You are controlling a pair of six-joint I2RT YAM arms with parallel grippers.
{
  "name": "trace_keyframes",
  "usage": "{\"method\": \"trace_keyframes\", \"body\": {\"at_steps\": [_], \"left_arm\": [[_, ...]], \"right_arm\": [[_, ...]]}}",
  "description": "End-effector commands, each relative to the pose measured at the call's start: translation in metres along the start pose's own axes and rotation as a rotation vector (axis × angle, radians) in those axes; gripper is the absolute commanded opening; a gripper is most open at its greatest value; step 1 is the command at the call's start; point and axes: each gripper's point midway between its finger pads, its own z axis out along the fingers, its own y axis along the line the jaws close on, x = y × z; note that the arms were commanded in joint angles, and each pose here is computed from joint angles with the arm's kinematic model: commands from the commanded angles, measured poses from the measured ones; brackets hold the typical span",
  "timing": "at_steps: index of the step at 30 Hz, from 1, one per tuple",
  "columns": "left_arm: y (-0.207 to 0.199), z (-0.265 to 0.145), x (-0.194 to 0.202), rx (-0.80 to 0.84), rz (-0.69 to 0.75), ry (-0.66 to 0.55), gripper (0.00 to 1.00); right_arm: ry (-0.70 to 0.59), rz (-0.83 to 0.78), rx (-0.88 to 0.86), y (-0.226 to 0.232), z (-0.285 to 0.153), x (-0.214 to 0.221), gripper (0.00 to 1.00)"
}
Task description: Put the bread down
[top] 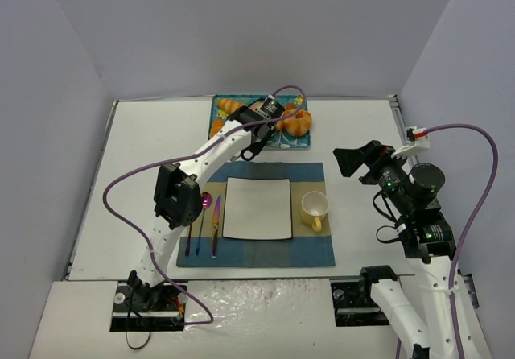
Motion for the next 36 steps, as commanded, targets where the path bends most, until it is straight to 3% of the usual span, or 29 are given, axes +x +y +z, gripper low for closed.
{"method": "trace_keyframes", "body": {"at_steps": [1,15,21,36], "left_arm": [[0.034,-0.077,-0.040,-0.021,-0.078,-0.190,0.12],[0.031,-0.099,-0.029,-0.004,-0.076,-0.187,0.11],[0.020,-0.126,-0.016,0.026,-0.073,-0.206,0.11],[-0.032,-0.175,0.064,0.146,-0.053,-0.193,0.11]], "right_arm": [[-0.063,-0.024,-0.047,0.013,0.003,-0.021,1.00],[-0.059,-0.019,-0.043,0.011,0.005,-0.018,1.00],[-0.058,-0.019,-0.040,0.009,0.006,-0.017,1.00],[-0.044,-0.013,-0.034,0.005,0.012,-0.013,1.00]]}}
